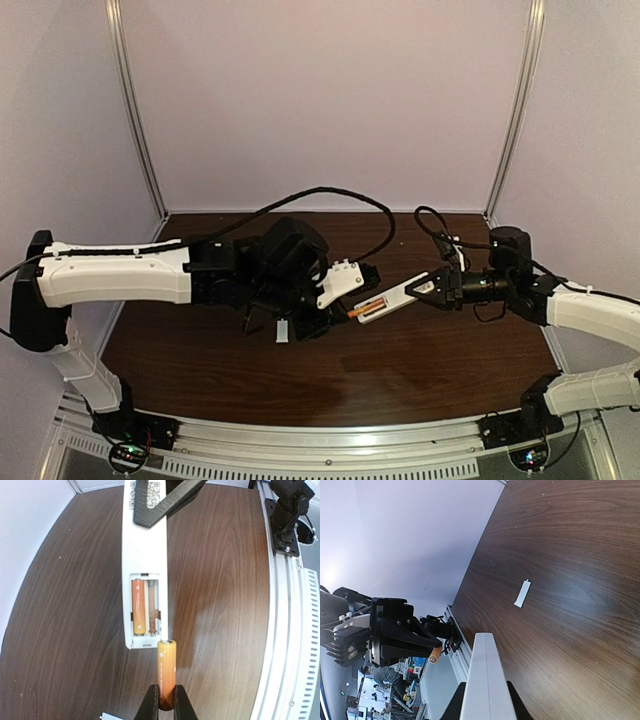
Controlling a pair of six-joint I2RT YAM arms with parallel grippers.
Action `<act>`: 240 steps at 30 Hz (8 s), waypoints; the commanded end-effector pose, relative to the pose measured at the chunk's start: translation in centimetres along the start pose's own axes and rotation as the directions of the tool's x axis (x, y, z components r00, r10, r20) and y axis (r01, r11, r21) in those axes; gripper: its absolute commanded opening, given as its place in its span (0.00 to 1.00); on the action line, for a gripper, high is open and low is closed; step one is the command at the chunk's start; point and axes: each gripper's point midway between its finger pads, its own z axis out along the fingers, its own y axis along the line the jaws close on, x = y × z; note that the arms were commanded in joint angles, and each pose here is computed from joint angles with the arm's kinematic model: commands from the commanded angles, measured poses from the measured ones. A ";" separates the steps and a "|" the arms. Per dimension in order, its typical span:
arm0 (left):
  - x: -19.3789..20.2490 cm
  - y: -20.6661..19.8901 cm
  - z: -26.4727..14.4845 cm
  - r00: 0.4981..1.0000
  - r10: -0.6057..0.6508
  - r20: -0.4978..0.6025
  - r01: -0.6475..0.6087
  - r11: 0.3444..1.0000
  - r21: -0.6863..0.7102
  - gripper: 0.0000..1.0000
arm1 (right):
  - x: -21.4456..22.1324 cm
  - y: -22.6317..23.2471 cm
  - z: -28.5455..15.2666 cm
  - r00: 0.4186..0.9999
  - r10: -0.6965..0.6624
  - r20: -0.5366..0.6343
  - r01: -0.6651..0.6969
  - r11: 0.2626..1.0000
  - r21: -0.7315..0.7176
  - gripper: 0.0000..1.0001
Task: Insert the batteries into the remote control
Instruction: Place the battery in the battery compartment, then load the battery into the battery compartment.
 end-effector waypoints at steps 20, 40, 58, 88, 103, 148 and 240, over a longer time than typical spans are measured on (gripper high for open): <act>2.1 0.0 2.8 0.987 0.055 -0.154 -0.055 0.998 0.006 0.00 | 1.8 1.5 3.1 1.000 0.023 -0.006 -0.024 0.993 -0.113 0.00; 2.6 0.7 3.8 0.979 0.050 -0.196 -0.057 0.998 -0.033 0.01 | 2.3 1.5 2.8 0.999 0.037 -0.008 -0.038 0.993 -0.115 0.00; 3.1 0.3 4.9 0.969 0.063 -0.238 -0.066 0.998 -0.003 0.08 | 2.6 1.3 3.6 0.997 0.081 0.000 -0.080 0.987 -0.142 0.00; -4.3 5.8 -3.9 0.983 -0.113 0.143 0.127 0.987 -0.096 0.51 | 2.0 1.5 3.4 0.989 0.143 0.048 -0.132 0.973 -0.190 0.00; -1.4 9.6 -6.1 0.754 -0.564 0.336 0.588 0.808 0.035 0.47 | -1.9 3.4 2.8 0.960 0.187 0.210 -0.116 0.944 -0.310 0.00; -1.2 6.5 -2.4 0.883 -0.415 0.218 0.450 0.881 -0.148 0.19 | -1.9 3.0 3.0 0.954 0.226 0.198 -0.164 0.944 -0.288 0.00; 0.3 -6.8 -6.8 0.749 0.616 0.245 -0.659 0.732 0.172 0.17 | 6.2 8.0 4.8 0.944 0.130 -0.305 -0.221 0.932 -0.287 0.00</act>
